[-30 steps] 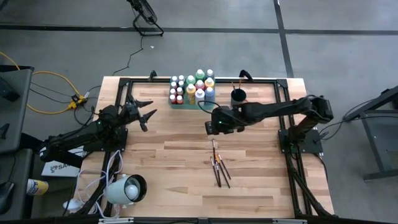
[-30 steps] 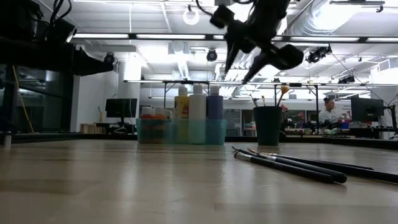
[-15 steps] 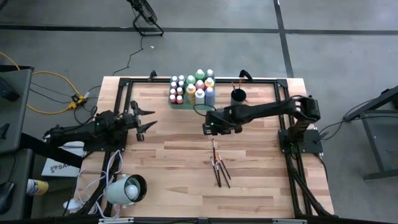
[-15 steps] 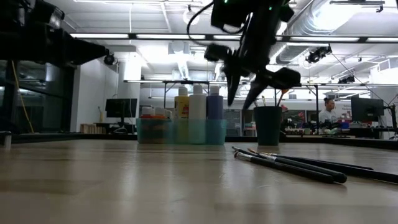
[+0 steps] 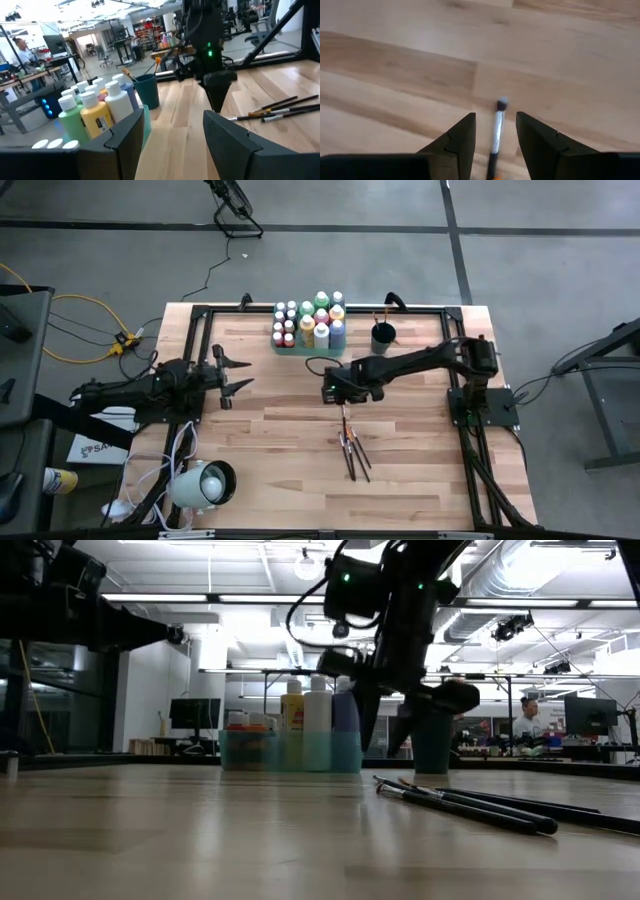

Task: Pick & Place Paint Supplies
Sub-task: Put the silver paint brush into the green cup

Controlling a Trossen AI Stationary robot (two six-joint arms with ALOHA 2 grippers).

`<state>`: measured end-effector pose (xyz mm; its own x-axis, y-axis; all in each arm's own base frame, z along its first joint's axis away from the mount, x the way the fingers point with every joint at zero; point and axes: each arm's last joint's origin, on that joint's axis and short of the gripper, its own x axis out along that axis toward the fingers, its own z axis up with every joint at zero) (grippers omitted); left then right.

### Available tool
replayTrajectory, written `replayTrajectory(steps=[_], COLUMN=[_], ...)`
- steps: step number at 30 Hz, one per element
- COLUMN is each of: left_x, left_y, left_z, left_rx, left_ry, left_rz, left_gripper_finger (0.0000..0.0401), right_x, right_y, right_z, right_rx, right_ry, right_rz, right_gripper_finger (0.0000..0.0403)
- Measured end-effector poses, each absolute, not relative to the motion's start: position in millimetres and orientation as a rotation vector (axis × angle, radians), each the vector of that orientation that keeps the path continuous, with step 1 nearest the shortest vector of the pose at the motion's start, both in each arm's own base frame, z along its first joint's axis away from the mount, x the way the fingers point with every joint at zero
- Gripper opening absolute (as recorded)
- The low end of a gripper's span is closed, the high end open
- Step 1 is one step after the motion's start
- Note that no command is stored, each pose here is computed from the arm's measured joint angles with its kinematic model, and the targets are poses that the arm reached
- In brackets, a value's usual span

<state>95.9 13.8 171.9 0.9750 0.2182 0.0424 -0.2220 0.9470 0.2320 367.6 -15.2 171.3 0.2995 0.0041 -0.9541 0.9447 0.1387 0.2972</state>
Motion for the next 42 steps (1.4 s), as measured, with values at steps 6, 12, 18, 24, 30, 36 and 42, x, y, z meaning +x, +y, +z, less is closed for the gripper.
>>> replayTrajectory(steps=[6, 12, 18, 24, 30, 36, 42], left_x=[95.9, 95.9, 95.9, 95.9, 95.9, 95.9, 95.9], left_y=[13.8, 13.9, 13.9, 13.9, 13.9, 13.9, 13.9], left_z=[170.3, 170.4, 170.4, 170.3, 170.3, 170.3, 170.3], left_rx=[0.238, 0.238, 0.238, 0.238, 0.238, 0.238, 0.238], left_ry=[0.0, 0.0, 0.0, 0.001, 0.001, 0.001, 0.002], left_rz=[0.221, 0.223, 0.223, 0.224, 0.224, 0.224, 0.224], left_gripper_finger=[0.0198, 0.0198, 0.0198, 0.0198, 0.0198, 0.0198, 0.0198], right_x=[371.3, 373.8, 373.7, 376.2, 379.1, 377.7, 375.5], right_y=[-12.6, -10.1, -10.7, -3.0, 8.4, 11.5, 11.4], right_z=[157.0, 150.0, 150.1, 140.1, 130.7, 129.5, 128.0], right_rx=[1.203, 1.176, 1.138, 1.112, 1.098, 1.066, 1.047], right_ry=[1.053, 1.042, 1.015, 1.057, 1.072, 1.061, 1.082], right_rz=[-0.917, -0.933, -0.955, -0.932, -0.93, -0.961, -0.97], right_gripper_finger=[0.0135, 0.0135, 0.0133, 0.0113, 0.0099, 0.0098, 0.0069])
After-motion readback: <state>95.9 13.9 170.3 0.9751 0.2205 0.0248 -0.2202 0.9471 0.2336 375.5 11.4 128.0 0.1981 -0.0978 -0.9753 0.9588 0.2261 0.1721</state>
